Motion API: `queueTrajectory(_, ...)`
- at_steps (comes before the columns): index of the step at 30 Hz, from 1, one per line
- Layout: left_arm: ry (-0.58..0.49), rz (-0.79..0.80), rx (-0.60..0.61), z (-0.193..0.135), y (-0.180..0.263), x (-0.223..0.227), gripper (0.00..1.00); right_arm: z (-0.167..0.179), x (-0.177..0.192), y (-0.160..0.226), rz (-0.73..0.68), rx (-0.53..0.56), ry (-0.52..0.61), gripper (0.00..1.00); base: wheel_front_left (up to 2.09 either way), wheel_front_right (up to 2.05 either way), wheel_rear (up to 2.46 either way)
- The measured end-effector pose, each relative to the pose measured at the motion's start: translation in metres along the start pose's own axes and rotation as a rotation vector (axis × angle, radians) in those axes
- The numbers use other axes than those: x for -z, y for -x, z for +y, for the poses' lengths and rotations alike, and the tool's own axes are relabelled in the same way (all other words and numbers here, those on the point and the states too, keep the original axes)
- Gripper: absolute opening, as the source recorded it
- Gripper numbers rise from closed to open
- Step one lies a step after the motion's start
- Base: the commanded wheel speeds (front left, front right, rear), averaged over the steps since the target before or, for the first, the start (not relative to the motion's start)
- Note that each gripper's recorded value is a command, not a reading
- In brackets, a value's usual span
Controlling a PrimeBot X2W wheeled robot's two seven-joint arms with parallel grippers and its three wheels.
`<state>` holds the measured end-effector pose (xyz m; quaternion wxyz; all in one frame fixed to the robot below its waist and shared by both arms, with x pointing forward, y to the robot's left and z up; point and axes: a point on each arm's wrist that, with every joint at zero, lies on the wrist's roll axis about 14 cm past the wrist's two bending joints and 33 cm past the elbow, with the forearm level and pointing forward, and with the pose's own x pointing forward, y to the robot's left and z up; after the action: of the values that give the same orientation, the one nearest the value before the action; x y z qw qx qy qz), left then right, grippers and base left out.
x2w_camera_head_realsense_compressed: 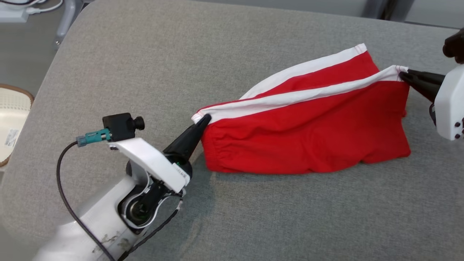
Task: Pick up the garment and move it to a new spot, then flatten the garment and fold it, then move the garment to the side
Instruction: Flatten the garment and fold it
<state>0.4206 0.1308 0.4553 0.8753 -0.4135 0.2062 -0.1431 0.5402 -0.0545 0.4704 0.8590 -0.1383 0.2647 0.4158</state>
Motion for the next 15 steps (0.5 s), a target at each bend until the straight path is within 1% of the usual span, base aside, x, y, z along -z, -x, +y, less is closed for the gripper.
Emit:
queueTrajectory(8, 0.035, -0.09, -0.044, 0.011, -0.017, -0.011, 0.0, -0.013, -0.011, -0.029, 0.009, 0.0, 0.053, 0.0, 0.0, 0.0, 0.0)
queueTrajectory(15, 0.04, -0.09, -0.075, 0.019, -0.029, -0.005, 0.0, -0.026, -0.018, -0.053, 0.042, 0.021, 0.158, 0.0, 0.0, 0.0, 0.0)
